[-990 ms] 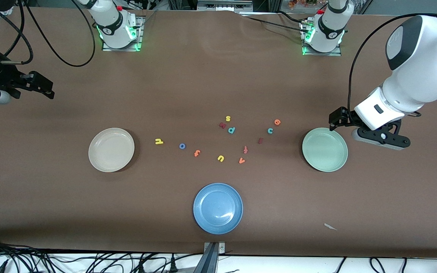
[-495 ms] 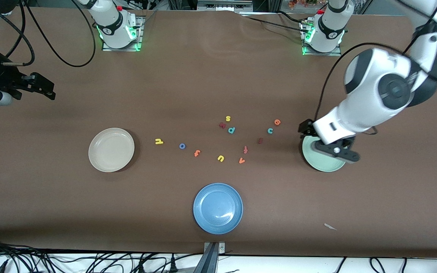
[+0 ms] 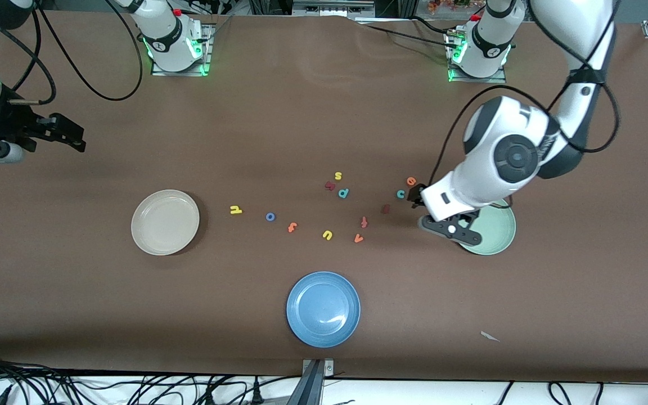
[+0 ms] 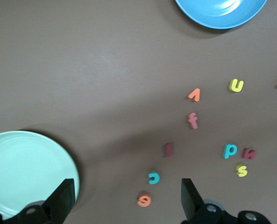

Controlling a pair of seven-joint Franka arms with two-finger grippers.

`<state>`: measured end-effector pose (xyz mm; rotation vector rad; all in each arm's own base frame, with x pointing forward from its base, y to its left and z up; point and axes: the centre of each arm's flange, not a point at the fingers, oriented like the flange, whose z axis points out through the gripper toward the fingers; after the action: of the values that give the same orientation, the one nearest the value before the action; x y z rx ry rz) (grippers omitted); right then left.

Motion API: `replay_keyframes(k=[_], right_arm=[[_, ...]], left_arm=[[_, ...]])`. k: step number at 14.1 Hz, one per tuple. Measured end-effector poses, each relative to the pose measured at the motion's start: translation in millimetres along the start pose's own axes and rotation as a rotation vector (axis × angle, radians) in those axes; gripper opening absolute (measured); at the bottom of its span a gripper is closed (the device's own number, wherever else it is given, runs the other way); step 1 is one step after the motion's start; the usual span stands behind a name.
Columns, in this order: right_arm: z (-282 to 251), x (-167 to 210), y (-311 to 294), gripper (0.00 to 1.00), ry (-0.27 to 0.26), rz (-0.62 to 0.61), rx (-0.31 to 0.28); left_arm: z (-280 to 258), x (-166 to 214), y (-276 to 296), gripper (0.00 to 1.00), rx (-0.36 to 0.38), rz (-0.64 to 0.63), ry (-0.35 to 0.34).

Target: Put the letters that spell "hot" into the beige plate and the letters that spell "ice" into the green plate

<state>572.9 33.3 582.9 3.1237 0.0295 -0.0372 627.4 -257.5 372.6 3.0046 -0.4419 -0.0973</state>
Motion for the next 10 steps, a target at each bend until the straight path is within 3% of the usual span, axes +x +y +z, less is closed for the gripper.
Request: replay_keyframes(k=[4, 6, 8, 10], right_arm=[[31.5, 15.9, -23.2, 1.00, -0.036, 0.003, 0.044], [50.6, 25.4, -51.3, 1.00, -0.041, 0.056, 0.046], [66.1, 30.6, -86.0, 1.00, -0.038, 0.096, 0.045], [80.6, 33.1, -114.6, 1.00, -0.029, 0.132, 0.046]], left_arm=[[52.9, 12.1, 15.5, 1.00, -0.014, -0.004, 0.013], [88.5, 12.1, 23.1, 1.00, -0.017, -0.027, -0.017], [118.3, -0.3, 44.0, 1.00, 0.049, -0.052, -0.043], [135.6, -12.6, 71.4, 1.00, 0.143, -0.018, -0.020]])
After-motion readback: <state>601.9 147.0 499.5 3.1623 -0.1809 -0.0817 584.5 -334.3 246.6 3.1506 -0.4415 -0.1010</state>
